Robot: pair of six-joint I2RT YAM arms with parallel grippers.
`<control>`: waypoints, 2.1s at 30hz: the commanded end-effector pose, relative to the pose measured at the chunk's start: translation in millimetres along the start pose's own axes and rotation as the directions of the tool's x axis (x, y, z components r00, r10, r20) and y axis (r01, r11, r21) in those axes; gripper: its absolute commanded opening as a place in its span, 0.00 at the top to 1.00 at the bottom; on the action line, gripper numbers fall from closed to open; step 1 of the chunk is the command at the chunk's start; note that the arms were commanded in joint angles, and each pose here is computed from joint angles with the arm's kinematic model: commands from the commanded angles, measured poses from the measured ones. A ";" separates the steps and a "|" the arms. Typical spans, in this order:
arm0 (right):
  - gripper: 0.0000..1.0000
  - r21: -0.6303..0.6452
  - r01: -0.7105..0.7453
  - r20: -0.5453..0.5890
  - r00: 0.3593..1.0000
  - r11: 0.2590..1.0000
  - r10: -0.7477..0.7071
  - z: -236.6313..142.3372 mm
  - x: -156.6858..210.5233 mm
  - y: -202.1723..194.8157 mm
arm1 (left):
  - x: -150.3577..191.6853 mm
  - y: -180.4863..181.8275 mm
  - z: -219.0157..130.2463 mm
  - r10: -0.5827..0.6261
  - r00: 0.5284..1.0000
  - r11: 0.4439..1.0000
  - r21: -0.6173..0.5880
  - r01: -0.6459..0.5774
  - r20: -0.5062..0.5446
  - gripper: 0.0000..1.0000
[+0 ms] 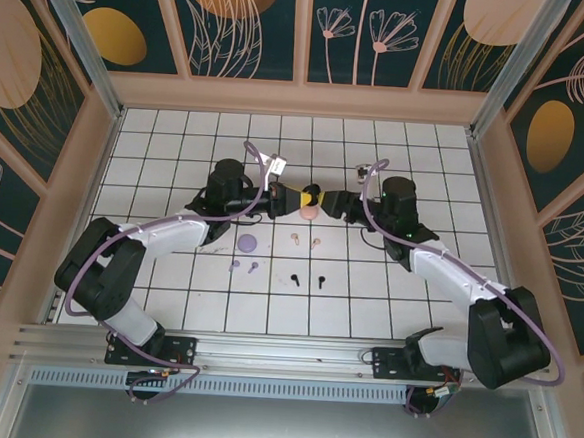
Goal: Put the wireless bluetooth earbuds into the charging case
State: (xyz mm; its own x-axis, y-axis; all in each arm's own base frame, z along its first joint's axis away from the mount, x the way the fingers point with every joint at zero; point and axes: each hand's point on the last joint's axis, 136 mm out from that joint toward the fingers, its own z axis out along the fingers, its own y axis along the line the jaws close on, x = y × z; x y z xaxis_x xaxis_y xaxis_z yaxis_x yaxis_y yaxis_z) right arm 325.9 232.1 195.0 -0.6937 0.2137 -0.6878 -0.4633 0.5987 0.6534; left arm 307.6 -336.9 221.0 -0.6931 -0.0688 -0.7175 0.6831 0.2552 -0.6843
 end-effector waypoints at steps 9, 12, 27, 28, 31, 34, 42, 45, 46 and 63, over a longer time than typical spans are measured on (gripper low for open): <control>0.39 0.028 -0.023 0.042 0.999 0.999 0.022 -21.2 -3.0 -6.4 | -9.2 -36.4 -9.4 0.075 0.997 0.992 0.096 -0.077 0.027 1.00; 0.38 -0.081 -0.001 0.028 1.000 0.997 0.003 -31.8 -0.1 19.1 | -8.9 -39.1 -10.1 0.079 0.997 0.991 0.108 -0.081 0.027 1.00; 0.50 -0.272 -0.012 0.029 0.999 0.962 0.020 -35.1 -13.5 59.0 | -16.4 -56.5 -10.3 0.060 0.997 0.976 0.207 -0.070 0.056 1.00; 0.51 -0.274 -0.011 0.029 0.999 0.962 0.020 -35.2 -13.7 59.3 | -16.2 -56.0 -10.1 0.059 0.997 0.976 0.207 -0.069 0.055 1.00; 0.52 -0.279 -0.009 0.026 1.000 0.960 0.017 -34.6 -13.4 60.3 | -15.7 -54.7 -9.5 0.056 0.997 0.977 0.204 -0.066 0.054 1.00; 0.53 -0.278 -0.010 0.022 1.000 0.960 0.017 -33.3 -12.8 59.9 | -14.0 -54.5 -8.3 0.054 0.997 0.977 0.206 -0.063 0.049 1.00; 0.58 -0.273 -0.008 0.023 1.000 0.962 0.015 -29.1 -16.6 59.0 | -10.0 -51.7 -4.1 0.050 0.998 0.978 0.203 -0.057 0.037 1.00; 0.60 -0.267 -0.013 0.018 1.000 0.964 0.018 -27.3 -16.0 57.3 | -9.6 -52.0 -3.2 0.052 0.998 0.977 0.203 -0.058 0.036 1.00; 0.61 -0.264 -0.012 0.019 1.000 0.964 0.017 -26.9 -15.9 56.5 | -9.2 -51.9 -3.0 0.052 0.998 0.978 0.203 -0.058 0.034 1.00; 0.87 -0.260 -0.017 0.006 1.000 0.965 0.019 -22.8 -17.1 56.8 | -5.0 -48.3 0.0 0.051 0.998 0.980 0.192 -0.055 0.025 1.00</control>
State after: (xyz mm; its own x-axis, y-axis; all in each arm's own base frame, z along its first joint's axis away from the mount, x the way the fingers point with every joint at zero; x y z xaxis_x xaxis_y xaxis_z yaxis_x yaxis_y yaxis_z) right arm 294.4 242.5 236.0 -0.7300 0.2214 -0.6466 -0.5432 0.3862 0.7455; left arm 284.6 -344.9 253.8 -0.6736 -0.0913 -0.7335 0.7265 0.1008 -0.6797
